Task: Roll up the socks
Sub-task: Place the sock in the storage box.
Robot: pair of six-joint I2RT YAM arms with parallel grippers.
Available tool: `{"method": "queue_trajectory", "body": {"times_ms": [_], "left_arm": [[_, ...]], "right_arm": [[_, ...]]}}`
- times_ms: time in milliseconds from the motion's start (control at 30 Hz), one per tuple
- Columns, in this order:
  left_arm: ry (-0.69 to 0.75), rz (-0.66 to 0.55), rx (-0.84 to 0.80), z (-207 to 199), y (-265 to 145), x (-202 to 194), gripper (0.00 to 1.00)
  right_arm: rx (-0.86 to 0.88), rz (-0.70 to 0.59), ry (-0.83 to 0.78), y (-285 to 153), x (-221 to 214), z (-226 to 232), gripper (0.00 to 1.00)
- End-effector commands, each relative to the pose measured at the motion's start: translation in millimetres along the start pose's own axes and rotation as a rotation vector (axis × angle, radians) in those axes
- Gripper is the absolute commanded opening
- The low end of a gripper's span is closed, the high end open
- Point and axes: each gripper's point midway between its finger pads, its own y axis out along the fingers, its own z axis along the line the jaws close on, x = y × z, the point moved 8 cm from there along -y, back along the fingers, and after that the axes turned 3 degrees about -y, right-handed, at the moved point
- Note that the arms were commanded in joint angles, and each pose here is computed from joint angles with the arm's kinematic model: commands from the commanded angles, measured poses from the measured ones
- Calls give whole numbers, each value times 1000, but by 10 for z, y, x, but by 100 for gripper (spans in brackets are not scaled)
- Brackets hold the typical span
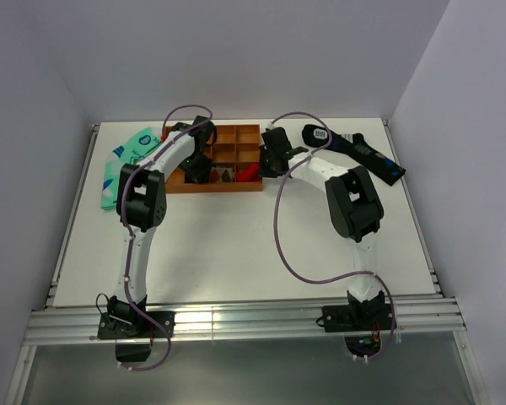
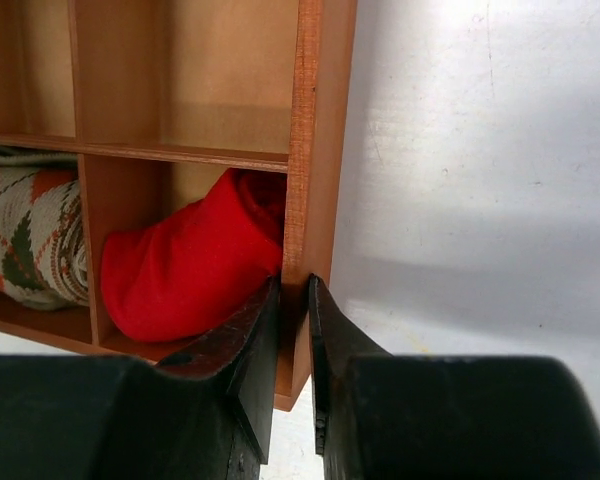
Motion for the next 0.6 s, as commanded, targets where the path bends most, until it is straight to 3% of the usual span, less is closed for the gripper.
{"method": "queue_trajectory", "body": {"times_ms": [0, 233, 567], "left_arm": [[63, -37, 103, 154, 349, 34, 7], [77, -38, 89, 162, 315, 41, 25], [99, -46, -15, 54, 89, 142, 46]], "right_arm": [[-45, -18, -47, 91, 44, 50, 14], [-66, -14, -60, 98, 30, 58, 0], [-87, -16, -57, 107, 42, 44, 0]]}}
